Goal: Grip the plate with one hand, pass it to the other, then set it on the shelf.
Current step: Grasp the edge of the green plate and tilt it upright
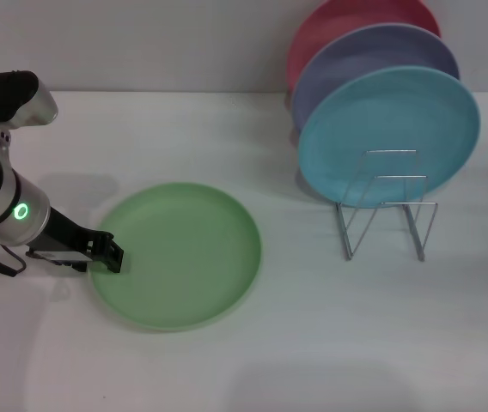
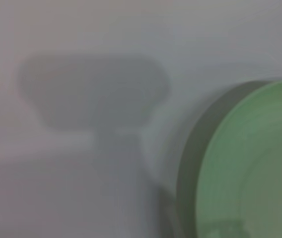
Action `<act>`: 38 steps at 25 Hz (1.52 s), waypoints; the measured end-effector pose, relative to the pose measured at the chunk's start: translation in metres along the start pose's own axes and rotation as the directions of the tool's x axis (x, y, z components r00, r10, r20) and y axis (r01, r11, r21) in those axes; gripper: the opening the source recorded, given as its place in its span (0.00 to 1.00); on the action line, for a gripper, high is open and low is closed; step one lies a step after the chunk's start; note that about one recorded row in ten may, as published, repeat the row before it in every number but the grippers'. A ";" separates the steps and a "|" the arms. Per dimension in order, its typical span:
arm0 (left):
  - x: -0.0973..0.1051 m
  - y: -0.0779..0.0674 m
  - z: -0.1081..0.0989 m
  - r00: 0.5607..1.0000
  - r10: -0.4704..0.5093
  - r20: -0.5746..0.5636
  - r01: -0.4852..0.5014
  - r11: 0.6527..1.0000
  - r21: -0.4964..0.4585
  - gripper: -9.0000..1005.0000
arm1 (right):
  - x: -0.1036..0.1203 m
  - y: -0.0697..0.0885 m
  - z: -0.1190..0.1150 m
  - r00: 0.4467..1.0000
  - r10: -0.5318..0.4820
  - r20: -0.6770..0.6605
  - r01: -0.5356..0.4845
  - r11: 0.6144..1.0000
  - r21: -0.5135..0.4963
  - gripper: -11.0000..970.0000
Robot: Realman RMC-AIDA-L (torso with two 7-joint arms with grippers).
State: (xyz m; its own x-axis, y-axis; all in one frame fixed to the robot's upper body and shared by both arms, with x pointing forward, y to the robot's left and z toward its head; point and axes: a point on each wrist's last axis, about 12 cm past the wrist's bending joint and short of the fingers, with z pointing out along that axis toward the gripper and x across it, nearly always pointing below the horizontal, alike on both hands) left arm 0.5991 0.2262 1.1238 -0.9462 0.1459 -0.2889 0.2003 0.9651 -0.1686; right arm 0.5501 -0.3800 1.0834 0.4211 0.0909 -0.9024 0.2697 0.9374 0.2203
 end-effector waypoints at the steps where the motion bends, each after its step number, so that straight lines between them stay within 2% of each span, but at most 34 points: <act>1: 0.000 0.000 0.000 1.000 0.000 0.000 0.000 1.000 0.000 0.55 | 0.000 0.000 0.000 1.000 0.000 0.000 0.000 1.000 0.000 0.66; 9: -0.001 0.000 0.000 1.000 0.003 -0.001 -0.003 1.000 -0.002 0.37 | 0.000 0.000 0.000 1.000 0.002 0.001 -0.002 1.000 0.001 0.66; 18: -0.002 0.000 -0.001 1.000 0.003 0.003 -0.003 1.000 -0.003 0.24 | 0.000 0.000 0.000 1.000 0.003 0.001 -0.003 1.000 0.003 0.66; 29: -0.002 0.003 -0.003 1.000 -0.017 0.009 0.017 1.000 0.000 0.14 | -0.001 -0.001 0.000 1.000 0.002 0.003 -0.002 1.000 0.003 0.66; 34: -0.002 0.003 -0.002 1.000 -0.010 0.007 0.010 1.000 -0.001 0.06 | -0.001 -0.001 0.000 1.000 0.002 0.003 -0.002 1.000 0.003 0.66; 38: -0.002 0.003 -0.003 1.000 0.001 0.013 -0.001 1.000 -0.001 0.05 | -0.001 -0.001 0.000 1.000 0.002 0.003 -0.002 1.000 0.004 0.66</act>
State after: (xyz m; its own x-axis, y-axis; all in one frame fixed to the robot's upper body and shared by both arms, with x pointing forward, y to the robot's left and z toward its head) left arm 0.6010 0.2298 1.1268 -0.9426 0.1439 -0.3014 0.2008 0.9652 -0.1674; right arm 0.5498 -0.3810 1.0837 0.4241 0.0922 -0.9009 0.2721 0.9359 0.2239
